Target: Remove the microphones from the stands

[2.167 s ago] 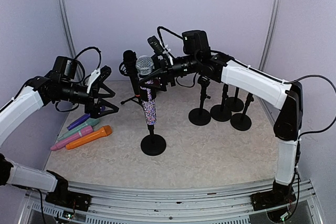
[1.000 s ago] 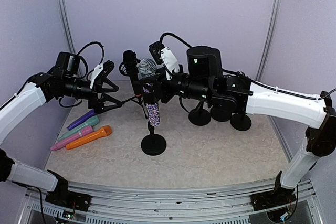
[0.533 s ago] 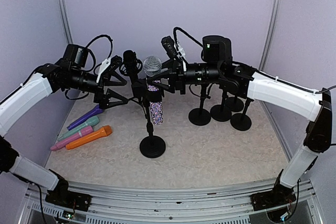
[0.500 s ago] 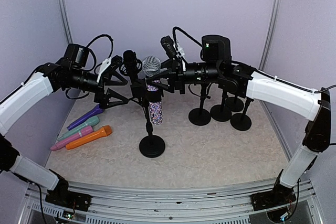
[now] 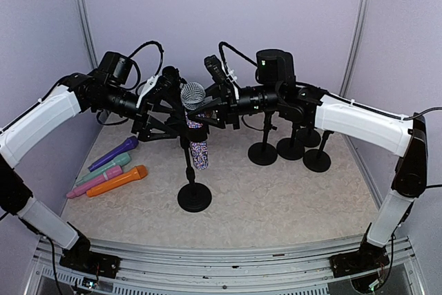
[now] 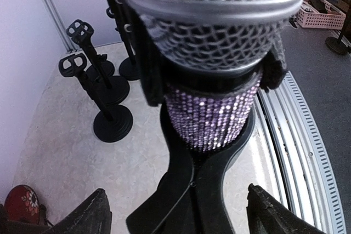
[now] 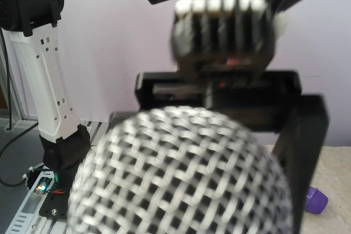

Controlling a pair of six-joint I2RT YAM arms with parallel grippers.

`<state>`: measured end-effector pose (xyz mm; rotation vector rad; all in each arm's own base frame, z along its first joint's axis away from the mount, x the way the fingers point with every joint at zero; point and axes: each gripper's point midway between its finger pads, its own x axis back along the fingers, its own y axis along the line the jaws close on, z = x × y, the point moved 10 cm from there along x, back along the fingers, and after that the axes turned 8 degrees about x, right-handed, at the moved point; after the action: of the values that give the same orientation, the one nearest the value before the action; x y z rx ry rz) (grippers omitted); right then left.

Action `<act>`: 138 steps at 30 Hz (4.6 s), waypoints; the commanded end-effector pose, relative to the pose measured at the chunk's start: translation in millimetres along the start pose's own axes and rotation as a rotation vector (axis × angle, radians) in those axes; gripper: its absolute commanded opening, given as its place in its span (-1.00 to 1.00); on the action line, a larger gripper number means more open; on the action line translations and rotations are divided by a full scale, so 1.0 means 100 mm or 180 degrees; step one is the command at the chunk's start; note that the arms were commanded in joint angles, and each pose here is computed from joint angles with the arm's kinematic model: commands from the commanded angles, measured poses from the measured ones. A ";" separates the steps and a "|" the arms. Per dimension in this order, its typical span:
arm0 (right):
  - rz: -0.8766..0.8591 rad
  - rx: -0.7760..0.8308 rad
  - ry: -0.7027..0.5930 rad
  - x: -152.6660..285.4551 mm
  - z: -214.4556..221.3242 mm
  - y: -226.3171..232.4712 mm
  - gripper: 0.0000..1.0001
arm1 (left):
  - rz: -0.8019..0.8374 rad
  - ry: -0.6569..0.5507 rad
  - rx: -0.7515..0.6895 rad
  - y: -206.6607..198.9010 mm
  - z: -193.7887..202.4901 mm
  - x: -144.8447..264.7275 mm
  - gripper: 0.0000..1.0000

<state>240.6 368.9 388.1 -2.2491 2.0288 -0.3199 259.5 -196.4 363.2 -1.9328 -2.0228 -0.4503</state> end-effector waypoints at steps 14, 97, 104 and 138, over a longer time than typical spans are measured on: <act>-0.0065 0.0385 -0.0202 0.04 -0.38 -0.06 -1.00 | 0.0067 0.0167 -0.0139 -0.10 0.05 0.00 -0.68; 0.0436 0.0655 -0.1183 -0.50 -1.10 0.52 -1.00 | -0.0718 0.0091 0.0051 -0.88 -0.11 0.93 0.97; 0.0570 0.0753 -0.1111 -0.43 -1.18 0.52 -1.00 | -0.0678 0.0015 -0.0002 -0.91 -0.20 0.97 0.96; 0.0265 0.0631 -0.1482 -0.90 -1.10 0.43 -1.00 | -0.0793 -0.0157 -0.0137 -0.96 -0.42 1.11 0.56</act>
<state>173.3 457.7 457.4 -1.9378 1.8439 -0.0767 161.6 -119.8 439.5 -1.7156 -2.2952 -0.5115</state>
